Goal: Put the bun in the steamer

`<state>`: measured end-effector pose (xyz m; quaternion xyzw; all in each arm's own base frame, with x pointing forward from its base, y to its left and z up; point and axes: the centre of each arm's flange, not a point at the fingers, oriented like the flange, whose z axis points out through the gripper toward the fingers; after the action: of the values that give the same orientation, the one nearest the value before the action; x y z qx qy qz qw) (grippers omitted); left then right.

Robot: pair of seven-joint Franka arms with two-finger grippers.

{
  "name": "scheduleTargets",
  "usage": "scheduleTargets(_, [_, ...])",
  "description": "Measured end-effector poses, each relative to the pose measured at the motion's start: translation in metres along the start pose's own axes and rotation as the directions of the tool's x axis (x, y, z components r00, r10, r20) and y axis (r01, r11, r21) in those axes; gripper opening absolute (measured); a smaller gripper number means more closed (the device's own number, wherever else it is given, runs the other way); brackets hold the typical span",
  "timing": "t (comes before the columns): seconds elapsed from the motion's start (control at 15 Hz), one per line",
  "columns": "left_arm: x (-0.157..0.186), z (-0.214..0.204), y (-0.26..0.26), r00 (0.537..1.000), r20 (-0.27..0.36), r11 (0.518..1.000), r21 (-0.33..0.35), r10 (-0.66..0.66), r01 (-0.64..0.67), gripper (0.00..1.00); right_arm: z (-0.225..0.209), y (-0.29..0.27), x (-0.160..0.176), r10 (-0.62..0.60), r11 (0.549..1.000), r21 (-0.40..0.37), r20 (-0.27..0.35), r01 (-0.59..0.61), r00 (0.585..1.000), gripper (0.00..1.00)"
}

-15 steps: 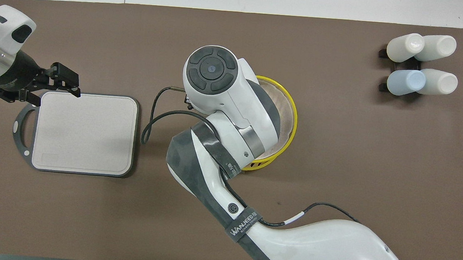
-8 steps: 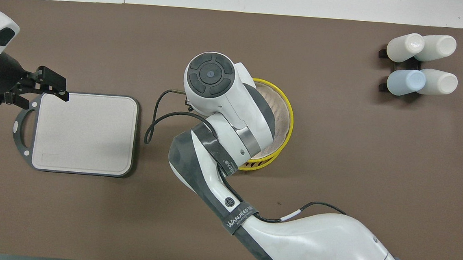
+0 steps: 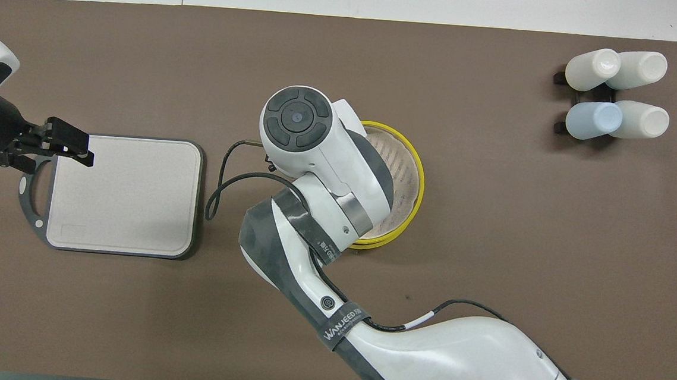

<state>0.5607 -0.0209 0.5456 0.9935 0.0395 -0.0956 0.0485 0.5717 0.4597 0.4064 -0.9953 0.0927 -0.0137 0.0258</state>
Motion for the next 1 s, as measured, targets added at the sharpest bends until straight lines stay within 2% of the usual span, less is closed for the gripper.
scheduleTargets(0.33, [-0.001, -0.001, 0.001, 0.999, -0.008, 0.998, 0.054, 0.039, -0.039, 1.00, 0.003, -0.004, -0.009, -0.012, 1.000, -0.008, 0.008, 0.012, 1.000, 0.09])
scheduleTargets(0.6, [0.004, -0.006, 0.002, 0.995, -0.053, 0.995, 0.058, 0.086, -0.083, 1.00, 0.008, 0.000, -0.011, -0.011, 1.000, -0.019, 0.016, 0.011, 1.000, 0.09])
scheduleTargets(1.0, [0.001, -0.013, 0.001, 0.994, -0.068, 0.995, 0.058, 0.089, -0.085, 1.00, 0.010, 0.006, -0.007, -0.002, 1.000, -0.016, 0.009, 0.002, 1.000, 0.09])
